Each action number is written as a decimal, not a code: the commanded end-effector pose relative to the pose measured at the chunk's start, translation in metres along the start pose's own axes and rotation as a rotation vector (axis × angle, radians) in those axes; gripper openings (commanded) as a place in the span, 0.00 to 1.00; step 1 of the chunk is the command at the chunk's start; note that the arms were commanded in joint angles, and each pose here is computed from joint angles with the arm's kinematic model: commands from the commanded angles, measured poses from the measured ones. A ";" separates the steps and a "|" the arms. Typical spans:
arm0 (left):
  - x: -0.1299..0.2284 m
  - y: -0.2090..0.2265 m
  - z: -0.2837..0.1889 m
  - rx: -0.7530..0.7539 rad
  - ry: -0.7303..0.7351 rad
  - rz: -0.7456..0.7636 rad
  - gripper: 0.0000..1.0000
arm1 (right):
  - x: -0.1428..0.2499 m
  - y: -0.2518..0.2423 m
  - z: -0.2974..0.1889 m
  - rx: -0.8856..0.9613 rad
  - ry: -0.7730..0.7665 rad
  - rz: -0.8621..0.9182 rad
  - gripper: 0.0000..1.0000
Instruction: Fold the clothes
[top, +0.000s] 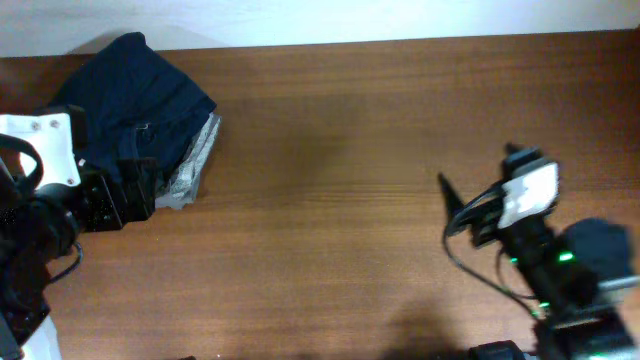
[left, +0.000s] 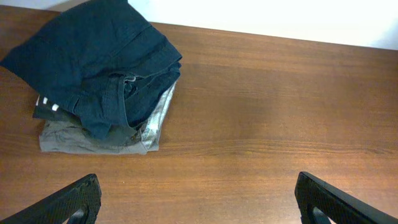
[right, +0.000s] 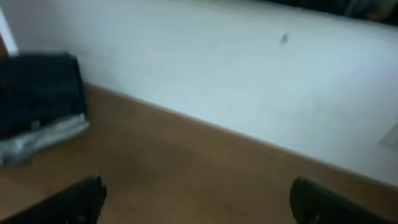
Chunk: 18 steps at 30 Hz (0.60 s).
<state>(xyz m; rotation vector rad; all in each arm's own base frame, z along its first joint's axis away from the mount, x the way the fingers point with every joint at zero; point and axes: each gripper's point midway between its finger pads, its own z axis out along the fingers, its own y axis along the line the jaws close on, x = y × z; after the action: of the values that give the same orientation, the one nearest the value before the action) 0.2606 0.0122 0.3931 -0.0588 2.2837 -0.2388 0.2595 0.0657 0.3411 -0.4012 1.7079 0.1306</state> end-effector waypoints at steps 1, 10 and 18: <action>0.000 -0.002 0.000 0.010 -0.002 0.012 0.99 | 0.058 0.019 0.000 -0.051 -0.012 0.017 0.99; 0.000 -0.002 0.000 0.010 -0.002 0.012 0.99 | 0.134 0.037 -0.015 -0.040 -0.123 0.014 0.99; 0.000 -0.002 0.000 0.010 -0.002 0.012 0.99 | 0.180 0.044 0.007 -0.066 -0.081 0.043 0.99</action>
<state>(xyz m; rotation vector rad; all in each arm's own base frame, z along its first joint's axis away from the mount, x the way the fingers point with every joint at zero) 0.2607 0.0123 0.3928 -0.0593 2.2848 -0.2387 0.2272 0.0722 0.1658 -0.4070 1.6461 0.2089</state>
